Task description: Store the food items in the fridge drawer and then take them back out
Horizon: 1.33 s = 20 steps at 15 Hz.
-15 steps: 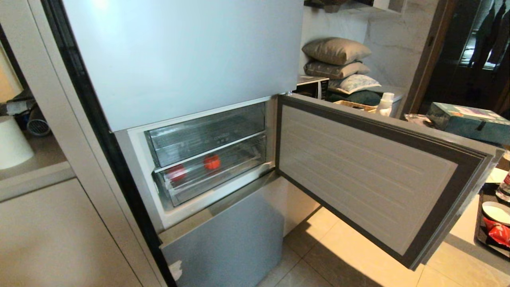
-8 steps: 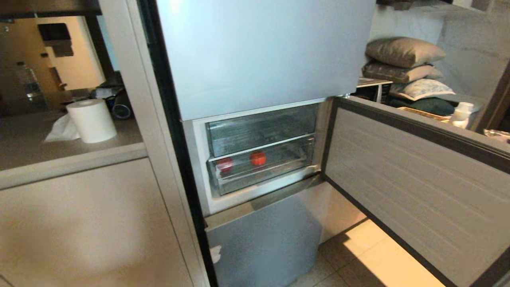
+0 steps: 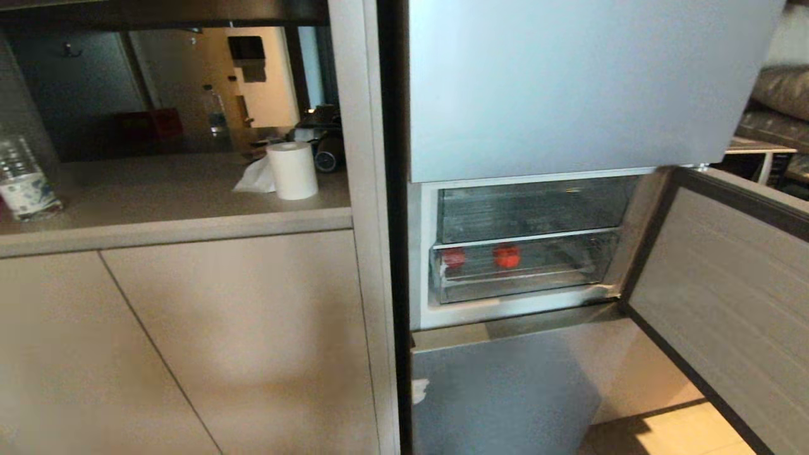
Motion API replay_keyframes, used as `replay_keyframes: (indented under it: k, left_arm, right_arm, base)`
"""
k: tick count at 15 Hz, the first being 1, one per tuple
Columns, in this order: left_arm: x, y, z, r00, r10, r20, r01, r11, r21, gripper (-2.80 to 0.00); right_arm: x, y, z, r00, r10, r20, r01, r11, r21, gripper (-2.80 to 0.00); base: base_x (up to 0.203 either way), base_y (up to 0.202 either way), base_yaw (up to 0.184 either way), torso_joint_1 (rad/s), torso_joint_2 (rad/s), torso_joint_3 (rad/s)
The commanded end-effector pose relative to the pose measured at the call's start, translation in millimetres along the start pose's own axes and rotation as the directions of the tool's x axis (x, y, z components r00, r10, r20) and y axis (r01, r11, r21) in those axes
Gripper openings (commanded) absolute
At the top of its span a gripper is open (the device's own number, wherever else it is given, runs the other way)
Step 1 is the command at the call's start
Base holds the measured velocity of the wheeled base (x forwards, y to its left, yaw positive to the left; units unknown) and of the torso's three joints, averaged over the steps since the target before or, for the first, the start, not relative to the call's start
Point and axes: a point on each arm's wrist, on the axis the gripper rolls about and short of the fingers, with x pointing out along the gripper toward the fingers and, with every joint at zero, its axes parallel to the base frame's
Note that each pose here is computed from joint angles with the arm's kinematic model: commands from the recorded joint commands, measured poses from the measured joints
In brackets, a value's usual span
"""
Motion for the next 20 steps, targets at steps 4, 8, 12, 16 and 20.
replay_keyframes:
  k: [4, 8, 12, 16, 20]
  left_arm:
    - [-0.1, 0.0, -0.1, 1.0, 0.0, 0.002, 0.0, 1.0, 0.0, -2.8]
    - [-0.1, 0.0, -0.1, 1.0, 0.0, 0.002, 0.0, 1.0, 0.0, -2.8]
    - [-0.1, 0.0, -0.1, 1.0, 0.0, 0.002, 0.0, 1.0, 0.0, -2.8]
    - [-0.1, 0.0, -0.1, 1.0, 0.0, 0.002, 0.0, 1.0, 0.0, -2.8]
    - [-0.1, 0.0, -0.1, 1.0, 0.0, 0.002, 0.0, 1.0, 0.0, -2.8]
  right_arm:
    - [0.0, 0.0, 0.1, 1.0, 0.001, 0.0, -0.001, 1.0, 0.003, -2.8]
    - [0.1, 0.1, 0.3, 1.0, 0.001, 0.001, -0.001, 1.0, -0.005, -2.8]
    - [0.1, 0.2, 0.3, 1.0, 0.011, 0.0, -0.011, 0.999, -0.043, -2.8]
    - [0.1, 0.0, 0.3, 1.0, 0.002, 0.001, -0.002, 1.0, -0.003, -2.8]
    - [0.1, 0.0, 0.3, 1.0, 0.001, 0.001, -0.001, 1.0, 0.002, -2.8]
  base:
    - [0.002, -0.009, 0.173, 0.002, 0.0, 0.002]
    - [0.0, -0.003, 0.049, -0.001, 0.0, 0.001]
    - [0.0, 0.0, 0.0, 0.0, 0.0, 0.0]
    - [0.0, 0.0, 0.0, 0.0, 0.0, 0.0]
    - [0.0, 0.0, 0.0, 0.0, 0.0, 0.0]
